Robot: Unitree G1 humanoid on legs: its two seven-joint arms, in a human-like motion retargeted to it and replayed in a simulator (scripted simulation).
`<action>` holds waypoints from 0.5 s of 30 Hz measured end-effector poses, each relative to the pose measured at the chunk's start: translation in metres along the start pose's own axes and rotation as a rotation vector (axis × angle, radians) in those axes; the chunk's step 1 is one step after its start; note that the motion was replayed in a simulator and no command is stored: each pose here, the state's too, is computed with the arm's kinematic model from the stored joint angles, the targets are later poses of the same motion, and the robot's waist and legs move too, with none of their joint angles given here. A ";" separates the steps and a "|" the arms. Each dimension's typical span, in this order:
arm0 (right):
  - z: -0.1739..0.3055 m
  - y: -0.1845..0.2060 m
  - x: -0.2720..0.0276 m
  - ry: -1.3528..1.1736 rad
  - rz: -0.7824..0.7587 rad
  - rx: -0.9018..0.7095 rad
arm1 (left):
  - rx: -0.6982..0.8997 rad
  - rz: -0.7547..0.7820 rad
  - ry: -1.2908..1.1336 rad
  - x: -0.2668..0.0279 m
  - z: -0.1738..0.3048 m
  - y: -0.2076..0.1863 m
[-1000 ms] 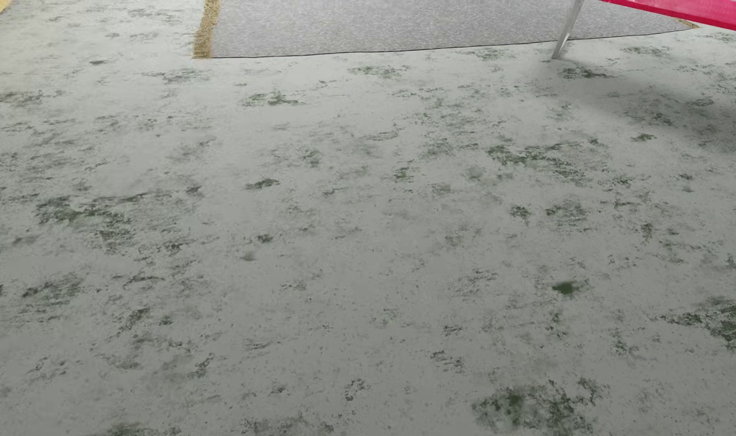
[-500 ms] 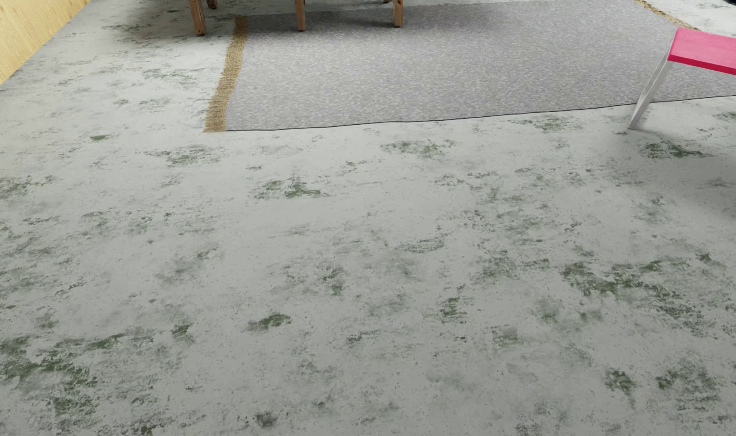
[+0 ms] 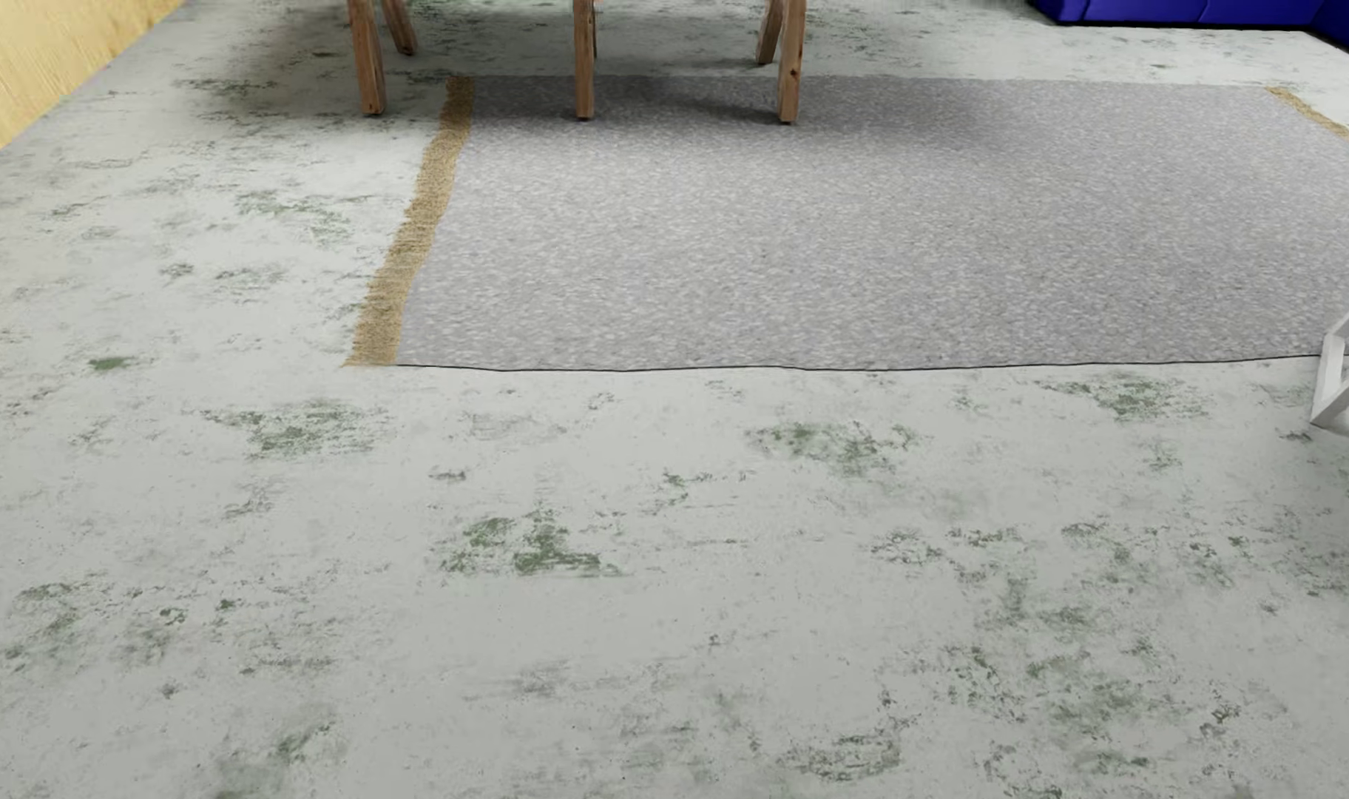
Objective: Go to the dark pink table
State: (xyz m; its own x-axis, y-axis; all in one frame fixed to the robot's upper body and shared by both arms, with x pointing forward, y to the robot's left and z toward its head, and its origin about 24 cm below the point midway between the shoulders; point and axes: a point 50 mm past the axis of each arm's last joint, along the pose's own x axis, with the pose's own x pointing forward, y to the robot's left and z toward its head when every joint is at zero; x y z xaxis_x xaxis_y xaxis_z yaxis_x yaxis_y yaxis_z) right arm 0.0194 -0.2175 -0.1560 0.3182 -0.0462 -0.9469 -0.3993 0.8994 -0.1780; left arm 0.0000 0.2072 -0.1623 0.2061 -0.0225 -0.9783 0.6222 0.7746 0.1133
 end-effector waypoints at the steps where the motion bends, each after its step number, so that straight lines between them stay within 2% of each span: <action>1: -0.020 0.005 -0.006 0.060 0.017 -0.010 | -0.020 0.053 -0.103 0.002 0.028 0.019; 5: -0.078 0.019 -0.028 0.247 0.056 -0.018 | -0.094 0.291 -0.497 -0.024 0.132 0.102; 8: -0.098 0.025 -0.037 0.326 0.067 -0.004 | -0.124 0.402 -0.634 -0.048 0.159 0.136; 10: -0.106 0.027 -0.039 0.369 0.079 -0.027 | -0.180 0.381 -0.566 -0.038 0.138 0.126; 11: -0.108 0.026 -0.040 0.387 0.085 -0.044 | -0.198 0.330 -0.475 -0.024 0.118 0.108; 13: -0.075 0.018 -0.022 0.271 0.053 -0.019 | -0.131 0.223 -0.300 -0.003 0.086 0.076; 15: -0.023 0.007 -0.006 0.074 0.008 0.033 | -0.152 0.149 -0.117 0.006 0.040 0.046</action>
State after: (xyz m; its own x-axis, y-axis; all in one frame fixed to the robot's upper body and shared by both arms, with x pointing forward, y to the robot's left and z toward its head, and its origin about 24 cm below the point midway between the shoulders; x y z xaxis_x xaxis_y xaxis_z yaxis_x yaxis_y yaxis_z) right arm -0.0052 -0.2205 -0.1580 0.2504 -0.0699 -0.9656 -0.3730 0.9135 -0.1628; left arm 0.0597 0.2172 -0.1558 0.3788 0.0327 -0.9249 0.4592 0.8610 0.2185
